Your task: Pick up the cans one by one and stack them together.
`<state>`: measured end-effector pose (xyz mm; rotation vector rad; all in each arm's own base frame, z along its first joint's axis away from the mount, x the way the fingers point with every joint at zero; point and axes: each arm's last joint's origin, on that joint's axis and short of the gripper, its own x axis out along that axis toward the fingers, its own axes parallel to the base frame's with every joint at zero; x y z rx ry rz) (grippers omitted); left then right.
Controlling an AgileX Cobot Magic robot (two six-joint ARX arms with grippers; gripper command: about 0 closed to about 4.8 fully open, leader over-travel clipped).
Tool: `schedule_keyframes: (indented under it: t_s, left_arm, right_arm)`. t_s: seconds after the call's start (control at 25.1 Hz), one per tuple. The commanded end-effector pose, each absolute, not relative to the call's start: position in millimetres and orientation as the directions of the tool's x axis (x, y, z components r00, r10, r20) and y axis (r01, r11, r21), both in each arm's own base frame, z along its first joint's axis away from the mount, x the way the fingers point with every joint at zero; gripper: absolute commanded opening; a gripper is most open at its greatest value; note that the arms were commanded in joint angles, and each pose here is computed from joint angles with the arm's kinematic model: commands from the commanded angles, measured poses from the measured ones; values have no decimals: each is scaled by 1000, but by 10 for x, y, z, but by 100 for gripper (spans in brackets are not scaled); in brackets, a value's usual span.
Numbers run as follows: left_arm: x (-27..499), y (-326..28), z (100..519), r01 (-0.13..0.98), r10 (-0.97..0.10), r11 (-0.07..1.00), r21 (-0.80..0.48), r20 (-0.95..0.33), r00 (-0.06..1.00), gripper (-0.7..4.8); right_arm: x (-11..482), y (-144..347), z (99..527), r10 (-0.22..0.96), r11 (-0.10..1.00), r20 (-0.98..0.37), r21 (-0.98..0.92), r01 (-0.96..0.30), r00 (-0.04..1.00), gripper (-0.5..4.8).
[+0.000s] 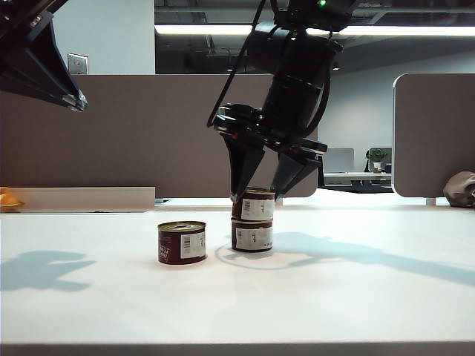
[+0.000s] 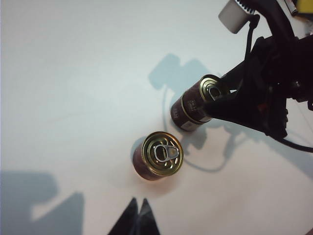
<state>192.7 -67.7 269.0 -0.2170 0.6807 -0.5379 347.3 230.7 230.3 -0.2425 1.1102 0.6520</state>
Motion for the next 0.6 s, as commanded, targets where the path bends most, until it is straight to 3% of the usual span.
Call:
schedule_keyframes:
  t_s: [0.04, 0.12, 0.4, 0.52, 0.6]
  left_arm:
    - [1926, -678, 2710, 406, -540, 842, -356, -531, 654, -6]
    - [1926, -678, 2710, 406, -540, 842, -356, -531, 654, -6]
    - [1926, -678, 2710, 406, -540, 842, -356, -530, 654, -6]
    - [1927, -678, 2711, 406, -539, 842, -355, -530, 655, -6]
    - [1927, -677, 2711, 406, -539, 842, -355, -530, 655, -6]
  right_arm:
    - [3473, 2313, 2338, 367, 792, -882, 130, -596, 295, 301]
    - [3474, 2307, 2336, 350, 799, -886, 114, -590, 303, 343]
    - [3477, 2312, 2338, 354, 798, -883, 114, -591, 307, 388]
    - [3475, 2306, 2337, 343, 802, -887, 105, -588, 309, 446]
    - [3466, 2318, 2337, 337, 803, -888, 97, -588, 313, 450]
